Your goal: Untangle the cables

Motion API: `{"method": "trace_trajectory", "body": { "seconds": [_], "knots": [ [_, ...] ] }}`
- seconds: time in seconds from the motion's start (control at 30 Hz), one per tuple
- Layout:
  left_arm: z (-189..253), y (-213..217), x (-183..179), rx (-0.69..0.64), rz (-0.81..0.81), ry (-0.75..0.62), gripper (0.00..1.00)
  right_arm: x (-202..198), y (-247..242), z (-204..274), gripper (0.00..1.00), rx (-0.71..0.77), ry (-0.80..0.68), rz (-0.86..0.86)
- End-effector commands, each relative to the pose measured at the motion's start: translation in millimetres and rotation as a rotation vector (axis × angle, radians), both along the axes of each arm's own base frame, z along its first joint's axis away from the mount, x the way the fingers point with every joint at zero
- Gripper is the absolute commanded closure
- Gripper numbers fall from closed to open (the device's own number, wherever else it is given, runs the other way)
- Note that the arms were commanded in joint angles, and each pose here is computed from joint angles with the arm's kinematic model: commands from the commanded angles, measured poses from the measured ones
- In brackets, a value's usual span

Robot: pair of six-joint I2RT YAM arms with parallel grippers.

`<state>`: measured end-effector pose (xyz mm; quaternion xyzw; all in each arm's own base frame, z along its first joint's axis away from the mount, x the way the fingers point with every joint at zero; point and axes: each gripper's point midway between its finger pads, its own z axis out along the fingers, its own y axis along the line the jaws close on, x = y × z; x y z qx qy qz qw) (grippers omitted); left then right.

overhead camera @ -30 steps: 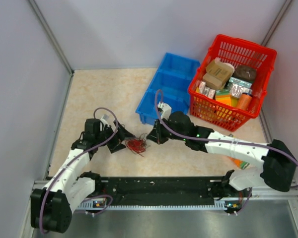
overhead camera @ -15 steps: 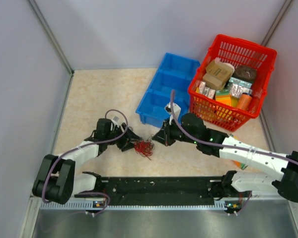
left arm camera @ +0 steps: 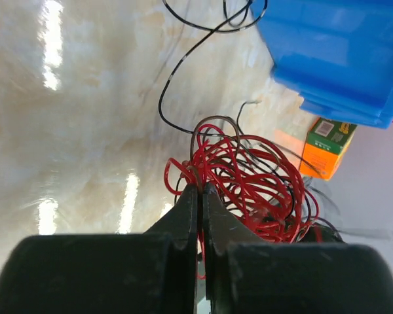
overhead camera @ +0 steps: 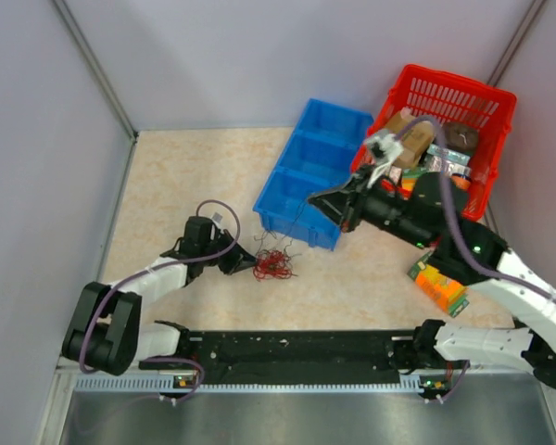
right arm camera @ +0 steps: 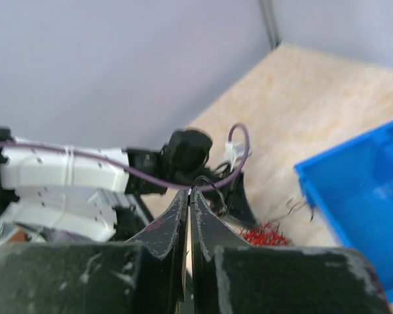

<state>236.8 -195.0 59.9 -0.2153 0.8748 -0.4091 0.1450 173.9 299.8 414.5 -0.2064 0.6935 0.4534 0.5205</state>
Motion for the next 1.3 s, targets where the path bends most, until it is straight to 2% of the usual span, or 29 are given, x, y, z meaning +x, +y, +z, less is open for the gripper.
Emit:
{"method": "trace_trajectory", "body": {
  "seconds": [0.0, 0.17, 0.4, 0.77, 0.87, 1.03, 1.1, 1.17, 1.2, 1.23, 1.27],
  "knots": [
    [-0.8, 23.7, 8.1, 0.127, 0.056, -0.042, 1.00, -9.1, -69.7, 93.4, 1.00, 0.120, -0.211, -0.162],
    [-0.1, 41.0, 9.9, 0.216, 0.086, -0.055, 1.00, -20.0, -107.0, 139.1, 1.00, 0.196, -0.301, -0.227],
    [3.7, 66.4, 12.5, 0.315, 0.136, -0.054, 1.00, -22.4, -155.2, 178.1, 1.00, 0.213, -0.404, -0.368],
    [21.6, 110.5, 24.4, 0.390, 0.230, -0.105, 1.00, -45.3, -199.5, 213.9, 1.00, 0.258, -0.524, -0.411],
    [28.4, 124.1, 28.4, 0.402, 0.259, -0.118, 1.00, -42.9, -196.3, 210.7, 1.00, 0.248, -0.520, -0.411],
    [48.4, 152.9, 39.3, 0.445, 0.337, -0.155, 1.00, -20.5, -187.5, 182.1, 1.00, 0.152, -0.474, -0.477],
    [56.5, 154.4, 41.5, 0.442, 0.332, -0.177, 0.99, -22.0, -194.7, 180.0, 1.00, 0.167, -0.472, -0.496],
    [66.9, 147.5, 41.6, 0.418, 0.295, -0.206, 0.88, -23.2, -187.3, 175.2, 1.00, 0.177, -0.460, -0.466],
    [74.3, 142.2, 42.2, 0.398, 0.264, -0.241, 0.74, -22.0, -179.2, 170.0, 1.00, 0.165, -0.452, -0.443],
    [84.0, 136.0, 42.9, 0.373, 0.238, -0.287, 0.66, -19.5, -168.5, 162.4, 1.00, 0.149, -0.438, -0.417],
    [97.4, 126.7, 41.8, 0.335, 0.195, -0.345, 0.54, -15.0, -156.6, 151.6, 1.00, 0.126, -0.414, -0.397]
  ]
}}
